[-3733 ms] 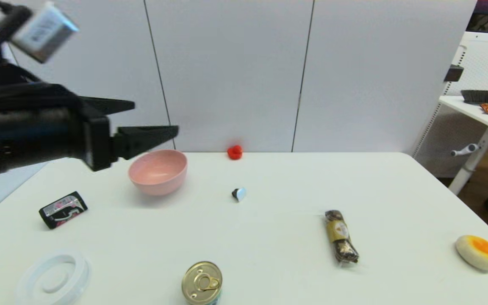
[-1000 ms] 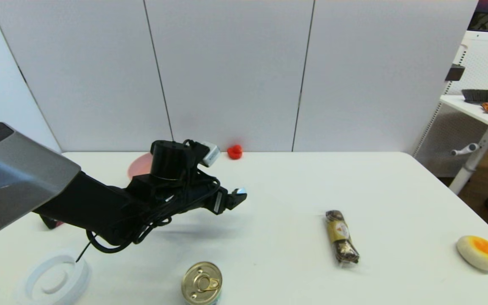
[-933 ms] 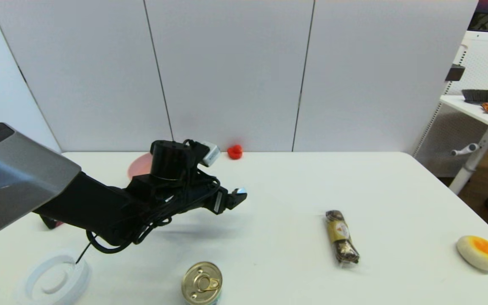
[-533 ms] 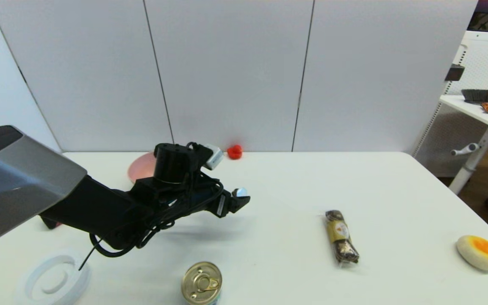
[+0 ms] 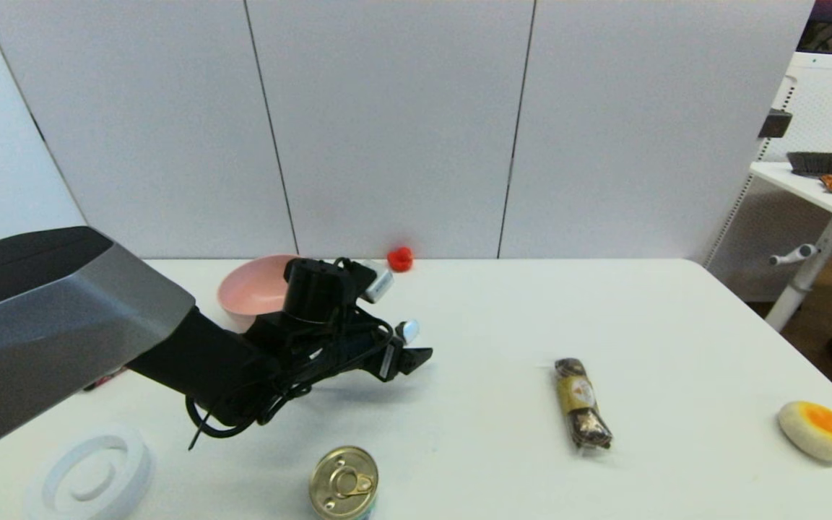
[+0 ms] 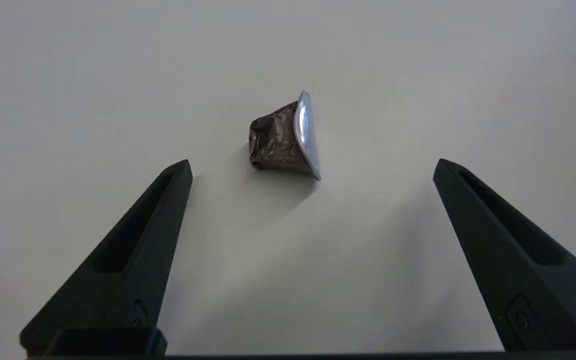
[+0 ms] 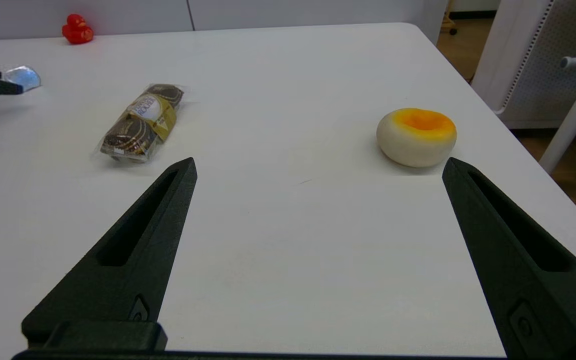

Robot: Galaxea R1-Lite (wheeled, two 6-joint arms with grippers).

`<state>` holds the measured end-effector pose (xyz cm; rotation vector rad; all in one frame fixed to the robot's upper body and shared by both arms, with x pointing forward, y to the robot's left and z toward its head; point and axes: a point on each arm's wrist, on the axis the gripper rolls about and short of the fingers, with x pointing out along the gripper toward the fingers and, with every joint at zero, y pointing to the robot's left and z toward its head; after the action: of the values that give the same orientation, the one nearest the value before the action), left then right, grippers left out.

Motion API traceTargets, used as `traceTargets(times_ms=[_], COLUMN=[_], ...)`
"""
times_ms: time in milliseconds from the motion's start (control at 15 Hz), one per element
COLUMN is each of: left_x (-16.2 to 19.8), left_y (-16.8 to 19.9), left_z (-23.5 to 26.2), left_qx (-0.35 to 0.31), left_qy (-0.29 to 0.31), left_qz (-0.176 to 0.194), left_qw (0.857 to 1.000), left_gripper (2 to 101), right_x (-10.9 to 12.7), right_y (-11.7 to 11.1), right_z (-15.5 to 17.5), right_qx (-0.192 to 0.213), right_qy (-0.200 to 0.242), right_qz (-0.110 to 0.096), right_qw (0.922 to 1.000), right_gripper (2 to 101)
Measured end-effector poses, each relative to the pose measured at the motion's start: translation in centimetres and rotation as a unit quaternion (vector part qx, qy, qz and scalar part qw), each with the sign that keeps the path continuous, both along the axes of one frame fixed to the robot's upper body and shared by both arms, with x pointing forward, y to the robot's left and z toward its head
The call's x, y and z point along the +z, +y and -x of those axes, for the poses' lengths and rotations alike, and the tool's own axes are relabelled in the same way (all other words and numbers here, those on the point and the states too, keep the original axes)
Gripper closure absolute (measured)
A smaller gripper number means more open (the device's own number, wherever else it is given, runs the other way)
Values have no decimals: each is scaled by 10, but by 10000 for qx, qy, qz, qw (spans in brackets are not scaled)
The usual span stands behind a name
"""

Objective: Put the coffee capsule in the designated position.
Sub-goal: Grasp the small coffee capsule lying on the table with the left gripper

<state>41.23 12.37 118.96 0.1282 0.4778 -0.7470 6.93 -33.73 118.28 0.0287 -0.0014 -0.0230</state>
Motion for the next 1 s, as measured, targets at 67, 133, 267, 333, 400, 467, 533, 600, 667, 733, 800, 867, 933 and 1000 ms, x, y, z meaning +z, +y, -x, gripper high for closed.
traceTargets(times_ms=[67,133,267,333,400,467,533,600,667,733,800,867,933,1000], left_x=[-3,-4,-7,-9,-9,-10,-11,-12,-13,-13,-13,-14,-14,-14], left_y=[-2,-4,-8,-9,-10,-10,-10,-9,-9,-8,-8,-7,-5,-3], left_z=[-3,-6,-12,-14,-16,-18,-20,-21,-22,-23,-23,-23,-23,-22], left_qx=[7,10,8,10,14,24,35,47,60,72,73,82,98,114], left_qy=[19,17,10,-1,-13,-14,-15,-17,-12,-7,-6,10,23,34], left_qz=[3,12,19,26,31,31,23,22,18,15,12,-2,-13,-18], left_qw=[10000,10000,10000,10000,10000,10000,10000,10000,10000,10000,10000,10000,9999,9999], left_gripper=[54,54,54,54,54,54,54,54,54,54,54,54,54,54], right_x=[0,0,0,0,0,0,0,0,0,0,0,0,0,0], right_y=[0,0,0,0,0,0,0,0,0,0,0,0,0,0], right_z=[0,0,0,0,0,0,0,0,0,0,0,0,0,0], right_qx=[0,0,0,-2,-2,-2,-2,-3,0,-2,-2,-2,-2,-2], right_qy=[0,0,0,0,0,0,0,0,0,0,0,0,2,0], right_qz=[-2,0,-2,-2,-2,0,0,-2,0,0,-2,-2,0,-2], right_qw=[10000,10000,10000,10000,10000,10000,10000,10000,10000,10000,10000,10000,10000,10000], right_gripper=[50,50,50,50,50,50,50,50,50,50,50,50,50,50])
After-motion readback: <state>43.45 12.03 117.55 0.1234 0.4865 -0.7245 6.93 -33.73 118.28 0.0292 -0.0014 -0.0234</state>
